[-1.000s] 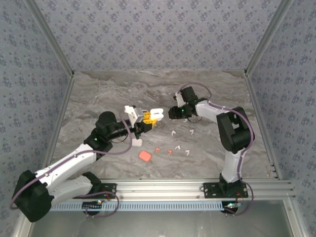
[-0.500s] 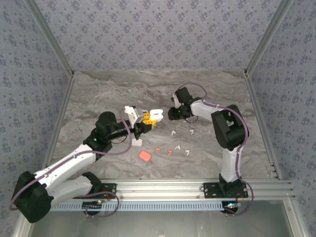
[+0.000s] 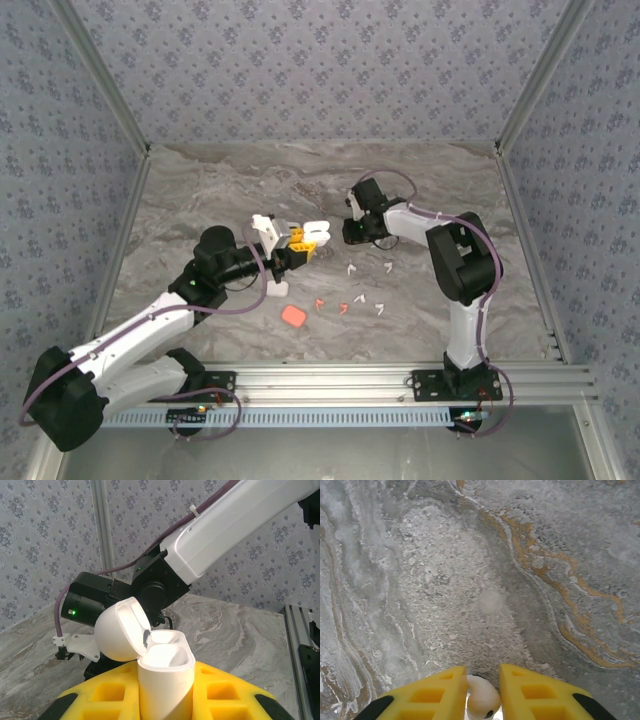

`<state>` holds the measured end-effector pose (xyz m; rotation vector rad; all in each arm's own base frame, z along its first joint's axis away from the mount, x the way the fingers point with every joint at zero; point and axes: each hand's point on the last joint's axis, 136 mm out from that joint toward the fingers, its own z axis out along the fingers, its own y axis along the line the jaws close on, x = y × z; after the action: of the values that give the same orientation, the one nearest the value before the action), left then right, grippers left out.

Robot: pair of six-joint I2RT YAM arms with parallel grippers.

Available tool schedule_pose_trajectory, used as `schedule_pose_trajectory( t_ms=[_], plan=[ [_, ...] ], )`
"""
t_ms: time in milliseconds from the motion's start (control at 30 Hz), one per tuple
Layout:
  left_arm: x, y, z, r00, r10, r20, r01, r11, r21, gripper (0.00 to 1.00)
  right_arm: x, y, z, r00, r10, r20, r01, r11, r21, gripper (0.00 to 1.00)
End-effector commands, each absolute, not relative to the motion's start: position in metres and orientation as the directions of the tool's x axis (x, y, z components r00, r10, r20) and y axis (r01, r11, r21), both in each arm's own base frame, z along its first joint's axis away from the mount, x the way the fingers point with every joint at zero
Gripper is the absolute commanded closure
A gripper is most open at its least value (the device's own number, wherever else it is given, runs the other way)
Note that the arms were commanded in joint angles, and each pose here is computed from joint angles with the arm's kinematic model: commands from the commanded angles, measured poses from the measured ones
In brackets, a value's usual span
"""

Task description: Insert the wireless bluetooth earbuds into the charging case

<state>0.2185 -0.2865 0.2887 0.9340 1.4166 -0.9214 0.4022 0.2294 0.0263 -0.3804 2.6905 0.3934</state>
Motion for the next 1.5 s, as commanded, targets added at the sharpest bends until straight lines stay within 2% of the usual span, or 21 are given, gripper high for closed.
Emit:
schedule_pose_trajectory(
  t_ms=[0,200,400,633,767,1000,1200,1467],
  plan=[
    [0.216,-0.286,0.304,0.0,0.006,-1.0,0.925,0.379,0.003,1.0,0.387,0.223,0.023,-0.899,-0.226,-0.374,-0.311,0.932,0.185,0.79],
    [0.217,-0.284,0.303,-0.003,0.004,-1.0,0.922,0.386,-0.001,1.0,0.386,0.221,0.035,-0.883,-0.24,-0.404,-0.331,0.928,0.172,0.82],
    [0.216,-0.284,0.3,-0.027,0.002,-1.0,0.921,0.388,-0.025,1.0,0.381,0.215,0.082,-0.783,-0.295,-0.548,-0.428,0.895,0.13,0.81],
    [0.221,-0.292,0.287,-0.091,-0.005,-0.996,0.925,0.371,-0.086,1.0,0.353,0.212,0.173,-0.584,-0.325,-0.744,-0.563,0.823,0.083,0.81],
    [0.224,-0.302,0.279,-0.138,-0.012,-0.99,0.933,0.333,-0.134,1.0,0.331,0.215,0.231,-0.438,-0.284,-0.853,-0.628,0.776,0.064,0.81],
    [0.229,-0.315,0.272,-0.192,-0.001,-0.981,0.938,0.294,-0.183,1.0,0.293,0.229,0.305,-0.21,-0.22,-0.953,-0.717,0.698,-0.003,0.81],
    [0.23,-0.323,0.269,-0.222,0.012,-0.975,0.943,0.257,-0.211,1.0,0.267,0.247,0.327,-0.085,-0.221,-0.972,-0.773,0.63,-0.076,0.8],
    [0.228,-0.326,0.27,-0.229,0.015,-0.973,0.947,0.236,-0.219,1.0,0.253,0.271,0.315,-0.034,-0.28,-0.959,-0.821,0.555,-0.133,0.8]
  ],
)
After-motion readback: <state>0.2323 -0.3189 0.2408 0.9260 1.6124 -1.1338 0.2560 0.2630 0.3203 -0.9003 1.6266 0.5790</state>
